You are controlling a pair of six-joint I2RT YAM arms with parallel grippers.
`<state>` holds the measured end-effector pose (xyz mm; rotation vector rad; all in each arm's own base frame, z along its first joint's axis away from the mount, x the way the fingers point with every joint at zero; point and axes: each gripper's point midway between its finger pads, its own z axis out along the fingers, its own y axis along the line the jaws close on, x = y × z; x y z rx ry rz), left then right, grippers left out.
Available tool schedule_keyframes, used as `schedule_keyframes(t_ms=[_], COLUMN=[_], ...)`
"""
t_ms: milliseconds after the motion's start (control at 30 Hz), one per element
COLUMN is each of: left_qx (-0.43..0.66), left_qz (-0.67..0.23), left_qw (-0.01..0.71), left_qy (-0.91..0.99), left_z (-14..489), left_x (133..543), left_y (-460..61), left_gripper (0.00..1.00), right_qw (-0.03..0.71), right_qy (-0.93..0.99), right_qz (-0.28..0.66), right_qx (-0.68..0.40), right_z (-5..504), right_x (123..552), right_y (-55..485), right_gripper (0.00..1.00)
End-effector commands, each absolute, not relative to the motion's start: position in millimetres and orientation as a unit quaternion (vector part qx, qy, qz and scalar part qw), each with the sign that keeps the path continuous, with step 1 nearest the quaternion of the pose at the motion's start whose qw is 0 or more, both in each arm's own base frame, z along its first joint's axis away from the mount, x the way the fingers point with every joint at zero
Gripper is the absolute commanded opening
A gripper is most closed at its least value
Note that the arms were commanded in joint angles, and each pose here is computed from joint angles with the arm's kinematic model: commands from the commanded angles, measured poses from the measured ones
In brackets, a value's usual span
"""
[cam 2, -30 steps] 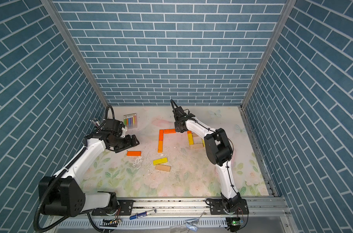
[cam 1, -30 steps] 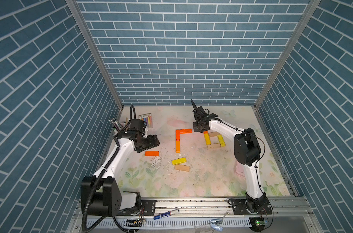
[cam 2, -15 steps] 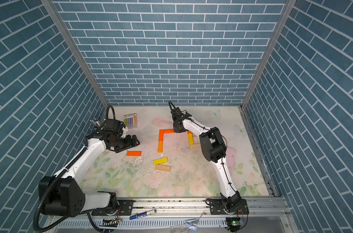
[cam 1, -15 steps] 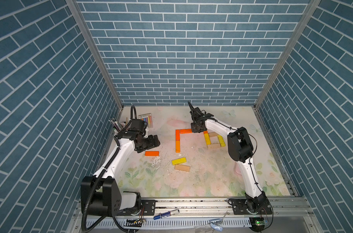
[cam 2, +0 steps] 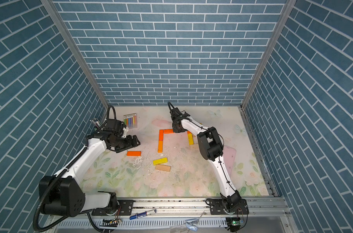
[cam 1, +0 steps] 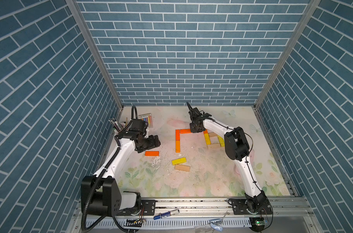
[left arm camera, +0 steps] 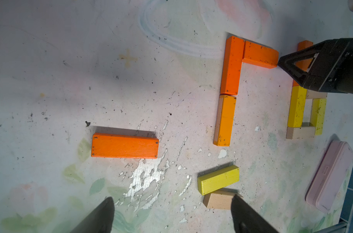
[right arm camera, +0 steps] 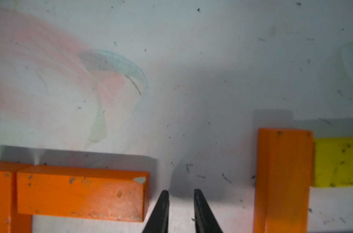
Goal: Assemble the number 6 with building blocks
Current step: Adjust the building block at the center of the board.
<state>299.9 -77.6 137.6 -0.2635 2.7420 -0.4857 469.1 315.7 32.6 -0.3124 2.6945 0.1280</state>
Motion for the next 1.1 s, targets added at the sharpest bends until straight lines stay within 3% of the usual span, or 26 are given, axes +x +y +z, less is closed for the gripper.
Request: schedule_keyframes(t_ms=[0, 1067], left_qx=[-0.090, -0.090], left_qz=[-0.163, -0.163], left_qw=[0.162, 0.165], left_qy=[0.969, 0.969], left_z=[131.2, 132.7], left_x=[296.7, 297.2], left_y=[-76.8, -76.5], left_gripper=[0.91, 0.91], right_qw=[0.189, 0.178], right_qy=[0.976, 0.978], right_qz=[0.046, 0.056], right_qx=[-0.100, -0.097], right_z=[22.7, 16.5], right_x=[462.1, 457.2], right_y=[316.9, 321.1], right_gripper=[0.26, 0.36])
